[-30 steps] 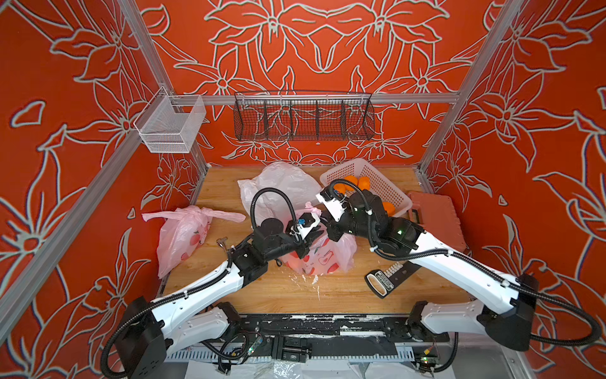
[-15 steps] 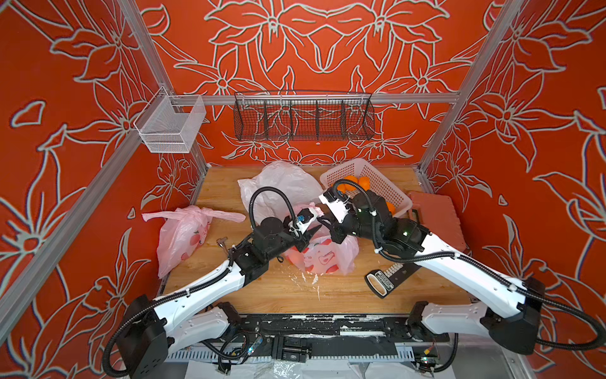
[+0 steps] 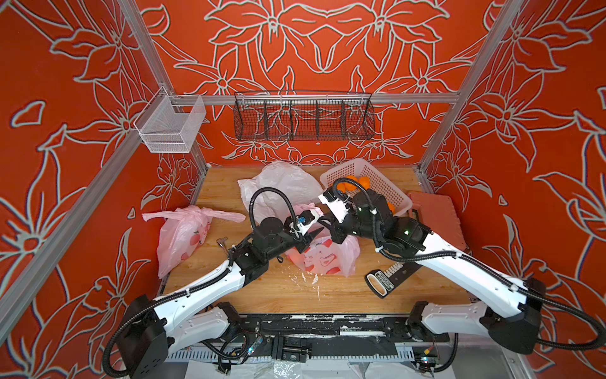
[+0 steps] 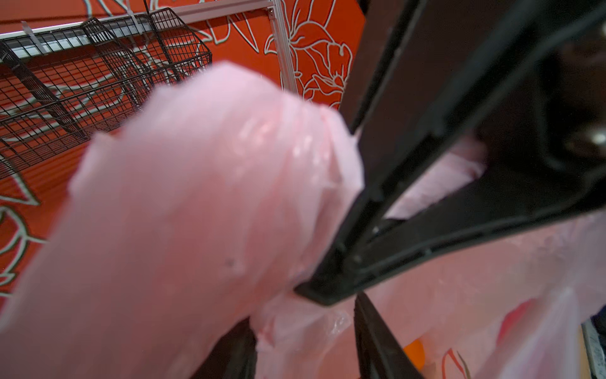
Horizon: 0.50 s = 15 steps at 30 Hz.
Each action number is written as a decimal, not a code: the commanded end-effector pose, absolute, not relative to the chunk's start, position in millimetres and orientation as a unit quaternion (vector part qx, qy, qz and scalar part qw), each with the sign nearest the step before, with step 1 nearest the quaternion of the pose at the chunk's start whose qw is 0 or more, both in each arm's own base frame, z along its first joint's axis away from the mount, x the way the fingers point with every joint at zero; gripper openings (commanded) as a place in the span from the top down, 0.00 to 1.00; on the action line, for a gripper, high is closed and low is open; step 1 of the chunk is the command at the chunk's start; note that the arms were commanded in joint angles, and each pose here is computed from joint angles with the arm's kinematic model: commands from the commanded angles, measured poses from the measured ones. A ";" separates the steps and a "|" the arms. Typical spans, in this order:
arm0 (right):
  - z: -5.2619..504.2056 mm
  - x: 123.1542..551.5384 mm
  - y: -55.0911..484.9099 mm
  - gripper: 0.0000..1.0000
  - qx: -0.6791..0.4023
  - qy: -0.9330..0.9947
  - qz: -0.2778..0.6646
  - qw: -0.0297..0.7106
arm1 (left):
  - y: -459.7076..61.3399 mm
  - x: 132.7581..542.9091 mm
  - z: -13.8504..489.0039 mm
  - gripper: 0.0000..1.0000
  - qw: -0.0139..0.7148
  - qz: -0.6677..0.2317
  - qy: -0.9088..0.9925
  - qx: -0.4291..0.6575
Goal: Place the oranges into plastic bags & tie knots
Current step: Tie the plastic bag at the center of the board.
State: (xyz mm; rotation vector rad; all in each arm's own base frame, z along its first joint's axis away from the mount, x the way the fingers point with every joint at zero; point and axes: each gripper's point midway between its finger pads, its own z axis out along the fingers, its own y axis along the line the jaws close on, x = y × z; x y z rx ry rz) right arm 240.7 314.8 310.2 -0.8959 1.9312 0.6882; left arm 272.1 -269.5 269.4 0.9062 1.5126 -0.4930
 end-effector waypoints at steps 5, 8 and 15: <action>311.3 237.0 319.8 1.00 -0.366 0.781 0.290 0.415 | -263.4 273.7 296.3 0.54 0.642 -0.212 0.636 0.373; 312.0 237.1 322.8 1.00 -0.366 0.779 0.296 0.414 | -265.8 269.2 296.5 0.56 0.638 -0.221 0.631 0.382; 307.9 234.9 328.5 1.00 -0.371 0.780 0.306 0.401 | -265.4 266.4 294.6 0.77 0.635 -0.227 0.632 0.382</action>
